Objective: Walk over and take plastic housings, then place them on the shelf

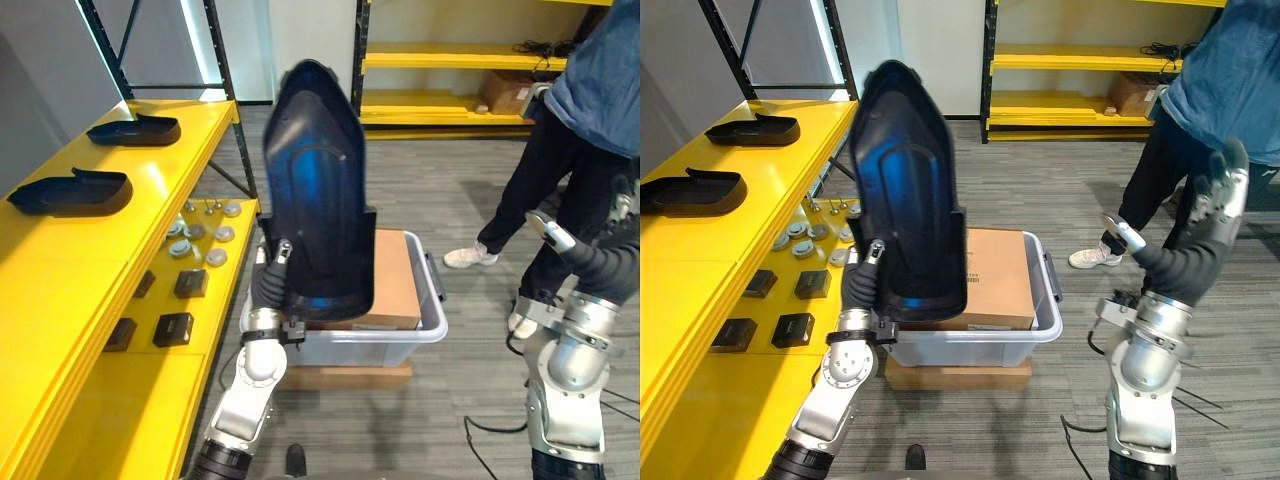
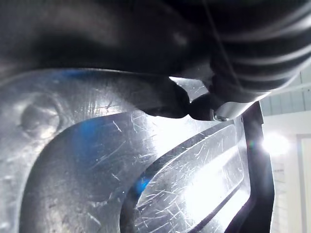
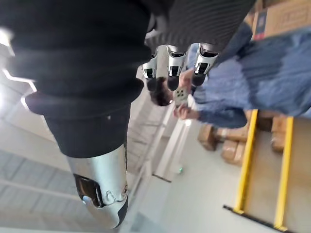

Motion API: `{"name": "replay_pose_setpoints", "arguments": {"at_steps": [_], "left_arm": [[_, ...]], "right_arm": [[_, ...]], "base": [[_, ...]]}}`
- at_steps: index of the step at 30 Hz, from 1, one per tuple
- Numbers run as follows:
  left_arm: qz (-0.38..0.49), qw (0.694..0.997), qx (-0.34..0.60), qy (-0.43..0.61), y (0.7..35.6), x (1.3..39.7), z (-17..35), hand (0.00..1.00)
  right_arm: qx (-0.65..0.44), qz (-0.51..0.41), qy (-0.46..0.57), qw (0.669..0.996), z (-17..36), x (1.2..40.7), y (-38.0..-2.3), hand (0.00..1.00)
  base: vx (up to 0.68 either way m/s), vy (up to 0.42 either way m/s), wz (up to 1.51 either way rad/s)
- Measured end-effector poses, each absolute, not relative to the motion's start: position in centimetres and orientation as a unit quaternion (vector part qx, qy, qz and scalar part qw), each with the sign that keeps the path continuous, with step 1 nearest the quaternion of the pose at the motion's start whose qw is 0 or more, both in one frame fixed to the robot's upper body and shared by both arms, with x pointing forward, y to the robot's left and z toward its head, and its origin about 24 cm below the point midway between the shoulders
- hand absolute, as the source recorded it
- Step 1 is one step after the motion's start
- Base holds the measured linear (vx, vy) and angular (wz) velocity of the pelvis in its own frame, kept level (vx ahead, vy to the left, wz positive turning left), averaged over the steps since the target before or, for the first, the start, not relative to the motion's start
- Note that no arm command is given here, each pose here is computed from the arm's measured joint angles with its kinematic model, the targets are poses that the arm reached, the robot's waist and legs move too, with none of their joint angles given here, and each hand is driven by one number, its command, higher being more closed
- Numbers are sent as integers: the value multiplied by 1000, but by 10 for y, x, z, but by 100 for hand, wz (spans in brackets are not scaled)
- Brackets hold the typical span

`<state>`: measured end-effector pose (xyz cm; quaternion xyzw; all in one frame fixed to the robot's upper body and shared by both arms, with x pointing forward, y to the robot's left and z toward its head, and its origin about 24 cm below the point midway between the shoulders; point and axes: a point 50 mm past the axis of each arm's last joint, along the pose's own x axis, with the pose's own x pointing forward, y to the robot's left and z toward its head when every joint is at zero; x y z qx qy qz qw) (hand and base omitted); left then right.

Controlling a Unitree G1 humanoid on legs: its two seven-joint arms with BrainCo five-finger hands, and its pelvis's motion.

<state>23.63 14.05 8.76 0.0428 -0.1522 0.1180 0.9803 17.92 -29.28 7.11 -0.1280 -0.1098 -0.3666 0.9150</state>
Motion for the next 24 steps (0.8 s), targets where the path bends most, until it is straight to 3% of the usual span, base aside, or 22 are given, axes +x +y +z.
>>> {"name": "replay_pose_setpoints", "arguments": {"at_steps": [4,11,19,24], "left_arm": [[133,980,42,-141,148,227,82,100],[112,984,44,-133,146,221,76,100],[101,990,25,-99,140,207,62,100],[111,987,-7,-115,137,208,70,100]], "right_arm": [[-99,-379,121,912,-22,139,-309,0],[8,-365,390,846,-123,58,-273,0],[30,-299,494,816,-152,29,-232,0],[30,-275,497,822,-156,43,-223,0]], "base": [[2,-3,7],[18,-21,11],[5,-18,59],[17,-24,190]]}}
